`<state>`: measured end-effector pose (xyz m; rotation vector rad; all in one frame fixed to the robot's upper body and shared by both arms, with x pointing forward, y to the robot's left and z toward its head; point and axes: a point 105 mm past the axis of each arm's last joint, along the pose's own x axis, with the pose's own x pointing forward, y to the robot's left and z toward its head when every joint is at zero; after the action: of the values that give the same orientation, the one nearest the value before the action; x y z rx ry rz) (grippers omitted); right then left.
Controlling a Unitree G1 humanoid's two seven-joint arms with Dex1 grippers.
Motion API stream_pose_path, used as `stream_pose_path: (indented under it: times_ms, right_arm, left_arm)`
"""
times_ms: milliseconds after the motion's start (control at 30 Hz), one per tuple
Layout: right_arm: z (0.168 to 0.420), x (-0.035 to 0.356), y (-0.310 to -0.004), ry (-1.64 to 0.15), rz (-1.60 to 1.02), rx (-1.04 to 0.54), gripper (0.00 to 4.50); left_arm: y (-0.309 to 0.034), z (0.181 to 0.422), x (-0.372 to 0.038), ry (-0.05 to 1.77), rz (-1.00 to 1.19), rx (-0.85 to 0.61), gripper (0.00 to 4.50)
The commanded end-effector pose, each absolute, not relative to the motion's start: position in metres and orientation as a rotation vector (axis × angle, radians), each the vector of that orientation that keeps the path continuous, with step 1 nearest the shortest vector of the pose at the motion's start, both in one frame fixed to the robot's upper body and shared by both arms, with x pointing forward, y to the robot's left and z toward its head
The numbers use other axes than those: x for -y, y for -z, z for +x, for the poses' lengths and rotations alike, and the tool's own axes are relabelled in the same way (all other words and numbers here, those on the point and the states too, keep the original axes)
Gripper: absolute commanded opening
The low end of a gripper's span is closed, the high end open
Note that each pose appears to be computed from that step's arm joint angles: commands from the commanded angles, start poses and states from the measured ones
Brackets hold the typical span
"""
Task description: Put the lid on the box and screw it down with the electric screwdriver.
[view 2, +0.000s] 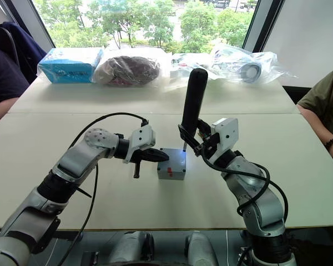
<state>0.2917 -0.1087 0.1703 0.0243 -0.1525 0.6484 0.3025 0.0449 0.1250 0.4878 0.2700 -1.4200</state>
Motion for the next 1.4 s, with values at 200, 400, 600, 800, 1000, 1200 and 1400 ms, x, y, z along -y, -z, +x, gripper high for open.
stream_pose_path:
  times_ms: [200,400,600,800,1000,1200,1400]
  right_arm:
    - [0.297,0.111,-0.140,-0.648,0.038,0.003,1.81]
    - [0.308,0.121,-0.225,-0.621,0.070,0.198,1.81]
    - [0.310,0.137,-0.278,-0.685,0.186,0.180,1.81]
    - [0.326,0.186,-0.300,-0.545,0.225,0.050,1.81]
    - [0.323,0.227,-0.248,-0.437,0.213,-0.362,1.81]
    - [0.303,0.257,-0.187,-0.394,0.306,-0.741,1.81]
    - [0.305,0.267,-0.161,-0.328,0.311,-0.904,1.81]
  left_arm:
    - [-0.111,0.303,-0.048,1.404,0.494,-0.326,0.00]
    - [-0.115,0.306,-0.052,1.387,0.444,-0.323,0.00]
    - [-0.168,0.322,-0.045,1.273,0.194,-0.103,0.00]
    - [-0.210,0.323,-0.053,1.258,0.067,-0.030,0.00]
    - [-0.202,0.302,-0.064,1.377,0.216,-0.145,0.00]
    - [-0.187,0.274,-0.067,1.508,0.453,-0.189,0.00]
    - [-0.178,0.265,-0.060,1.514,0.493,-0.188,0.00]
